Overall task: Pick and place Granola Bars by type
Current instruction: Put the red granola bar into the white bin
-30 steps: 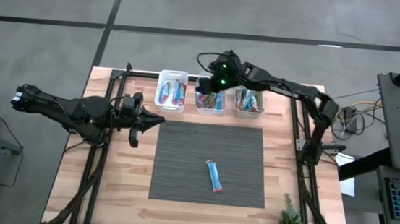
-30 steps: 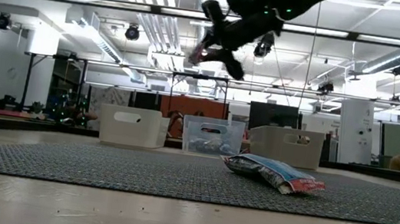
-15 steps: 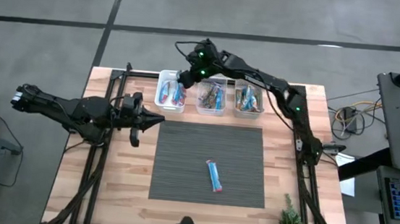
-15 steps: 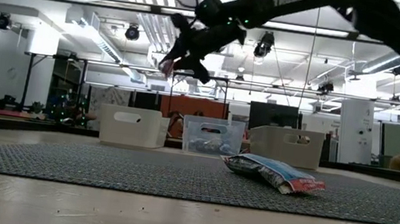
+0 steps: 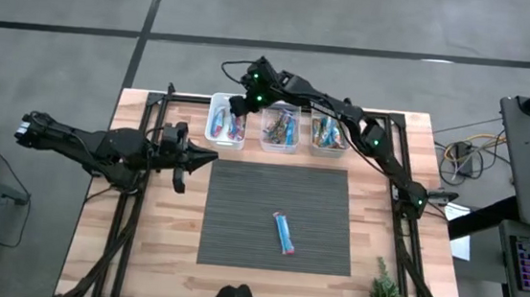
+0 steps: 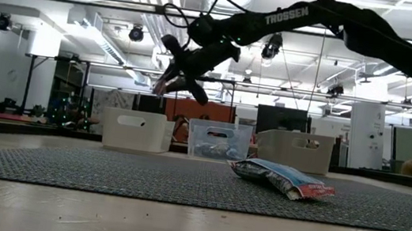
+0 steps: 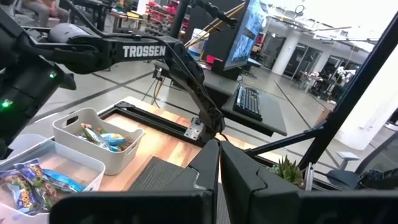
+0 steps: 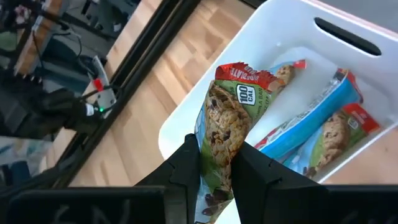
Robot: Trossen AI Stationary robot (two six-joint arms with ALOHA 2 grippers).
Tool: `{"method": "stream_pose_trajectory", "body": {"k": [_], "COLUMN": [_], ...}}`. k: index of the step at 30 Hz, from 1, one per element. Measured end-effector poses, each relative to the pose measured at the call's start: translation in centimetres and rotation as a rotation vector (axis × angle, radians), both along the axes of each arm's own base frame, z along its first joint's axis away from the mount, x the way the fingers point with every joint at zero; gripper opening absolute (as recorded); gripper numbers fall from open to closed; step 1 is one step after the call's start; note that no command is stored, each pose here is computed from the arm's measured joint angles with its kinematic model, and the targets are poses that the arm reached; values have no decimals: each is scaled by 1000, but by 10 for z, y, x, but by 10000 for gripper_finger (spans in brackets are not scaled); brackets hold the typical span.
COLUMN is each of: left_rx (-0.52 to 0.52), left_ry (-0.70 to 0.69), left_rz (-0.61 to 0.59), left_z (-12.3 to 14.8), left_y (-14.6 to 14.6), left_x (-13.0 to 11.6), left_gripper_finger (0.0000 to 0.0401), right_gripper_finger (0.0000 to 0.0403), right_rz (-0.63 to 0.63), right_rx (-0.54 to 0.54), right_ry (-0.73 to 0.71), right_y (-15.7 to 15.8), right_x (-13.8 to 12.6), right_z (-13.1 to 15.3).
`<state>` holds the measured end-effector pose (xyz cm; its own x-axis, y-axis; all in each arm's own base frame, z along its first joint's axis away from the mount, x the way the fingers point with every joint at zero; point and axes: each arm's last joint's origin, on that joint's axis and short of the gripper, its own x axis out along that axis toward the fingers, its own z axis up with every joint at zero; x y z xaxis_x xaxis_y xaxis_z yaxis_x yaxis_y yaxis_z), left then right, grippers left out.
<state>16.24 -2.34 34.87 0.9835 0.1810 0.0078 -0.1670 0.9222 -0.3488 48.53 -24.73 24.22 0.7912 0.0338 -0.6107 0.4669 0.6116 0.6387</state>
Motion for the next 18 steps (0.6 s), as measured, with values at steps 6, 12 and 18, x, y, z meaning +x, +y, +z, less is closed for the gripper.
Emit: {"method": "stream_pose_trajectory", "body": {"k": [6,12,18], "left_rx": [-7,-8,-13], "left_ry": [-1,-1,-2], "left_rz": [0,-1,-2], "left_z": [0,0,0], "left_y": [0,0,0], "left_x": [0,0,0], "left_gripper_finger": [0,0,0], "right_gripper_finger": [68,68,68], "right_rz": [-124,-217,-234], "right_rx": [4,36,44], "right_ry": [23,28,24], "right_y": [-3,-5,-6], "right_x": [0,0,0], "right_z": [-1,-1,-2]}}
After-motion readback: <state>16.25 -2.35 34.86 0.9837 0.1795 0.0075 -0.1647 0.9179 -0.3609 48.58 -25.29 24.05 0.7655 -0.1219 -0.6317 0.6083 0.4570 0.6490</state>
